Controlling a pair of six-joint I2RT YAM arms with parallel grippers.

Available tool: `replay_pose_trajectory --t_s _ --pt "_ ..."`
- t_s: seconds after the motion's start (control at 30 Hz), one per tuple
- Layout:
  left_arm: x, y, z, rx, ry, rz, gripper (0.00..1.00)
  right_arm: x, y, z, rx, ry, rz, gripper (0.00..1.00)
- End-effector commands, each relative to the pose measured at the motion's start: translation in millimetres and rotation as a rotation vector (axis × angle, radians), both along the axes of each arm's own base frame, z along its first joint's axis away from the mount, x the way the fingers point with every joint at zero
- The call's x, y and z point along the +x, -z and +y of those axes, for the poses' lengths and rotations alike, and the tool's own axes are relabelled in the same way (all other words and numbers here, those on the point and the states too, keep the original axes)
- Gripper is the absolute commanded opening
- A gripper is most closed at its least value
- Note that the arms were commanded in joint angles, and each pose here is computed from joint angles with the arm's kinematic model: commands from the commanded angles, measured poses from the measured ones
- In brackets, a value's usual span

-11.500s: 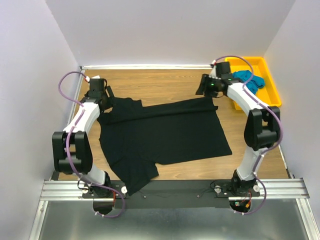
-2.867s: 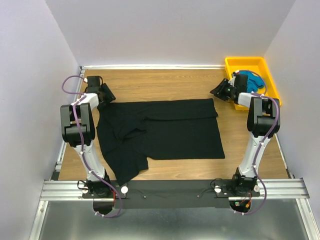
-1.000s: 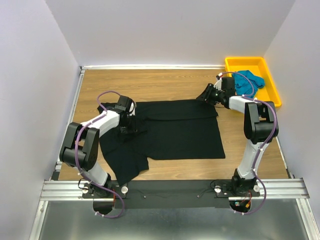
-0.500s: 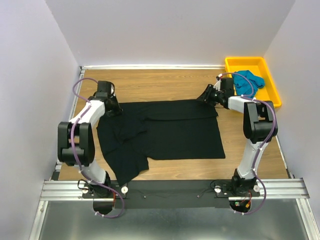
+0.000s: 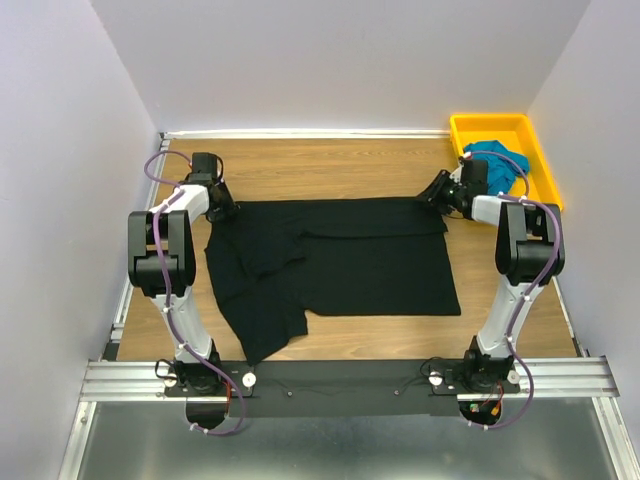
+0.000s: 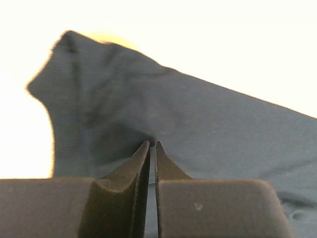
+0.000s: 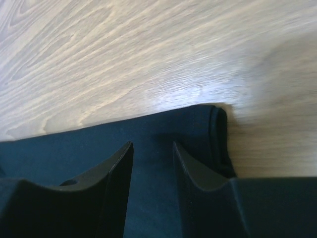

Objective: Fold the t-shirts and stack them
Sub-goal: Fold the tshirt

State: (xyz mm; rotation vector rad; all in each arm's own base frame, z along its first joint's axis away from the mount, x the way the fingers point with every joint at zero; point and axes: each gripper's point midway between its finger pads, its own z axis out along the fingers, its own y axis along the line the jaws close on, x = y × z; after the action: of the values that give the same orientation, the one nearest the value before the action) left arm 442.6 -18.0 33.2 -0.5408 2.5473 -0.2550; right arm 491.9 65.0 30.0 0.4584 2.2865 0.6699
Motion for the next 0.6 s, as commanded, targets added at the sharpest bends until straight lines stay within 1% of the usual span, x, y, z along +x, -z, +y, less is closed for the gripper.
replay_pose_trajectory --t_s 0.0,0.07,0.2,0.23,0.27,0.33,0.47,0.5,0.57 --pt "12.6 -9.2 6.5 0.014 -0.020 -0.040 0.15 -7.1 3.8 -16.6 -0.044 0.052 0.038 0.46" --pt "17.3 -12.8 6.5 0.016 -0.021 -0.055 0.15 -7.3 -12.1 -9.1 -0.027 0.054 0.030 0.46" --pt "23.7 -9.5 6.5 0.012 -0.026 -0.056 0.16 -12.2 -17.9 6.2 -0.027 0.038 0.039 0.46" --pt "26.1 -6.0 6.8 0.014 -0.027 -0.050 0.16 -21.7 -10.4 5.8 -0.029 0.040 0.085 0.45" --pt "27.5 -4.4 7.2 0.011 -0.030 -0.047 0.16 -26.4 -6.5 16.6 -0.026 0.028 0.101 0.45" --pt "30.3 1.8 9.4 0.020 -0.038 -0.036 0.16 -33.8 5.9 17.4 -0.022 0.038 0.137 0.43" --pt "35.3 13.0 12.7 0.032 -0.052 -0.012 0.16 -32.4 26.0 9.1 -0.066 0.065 0.171 0.40" --pt "37.0 15.0 12.8 0.033 -0.050 -0.008 0.16 -25.0 24.5 7.6 -0.074 0.069 0.159 0.40" --pt "44.9 20.7 11.0 0.027 -0.045 0.000 0.16 -19.6 36.7 3.9 -0.087 0.079 0.178 0.39"
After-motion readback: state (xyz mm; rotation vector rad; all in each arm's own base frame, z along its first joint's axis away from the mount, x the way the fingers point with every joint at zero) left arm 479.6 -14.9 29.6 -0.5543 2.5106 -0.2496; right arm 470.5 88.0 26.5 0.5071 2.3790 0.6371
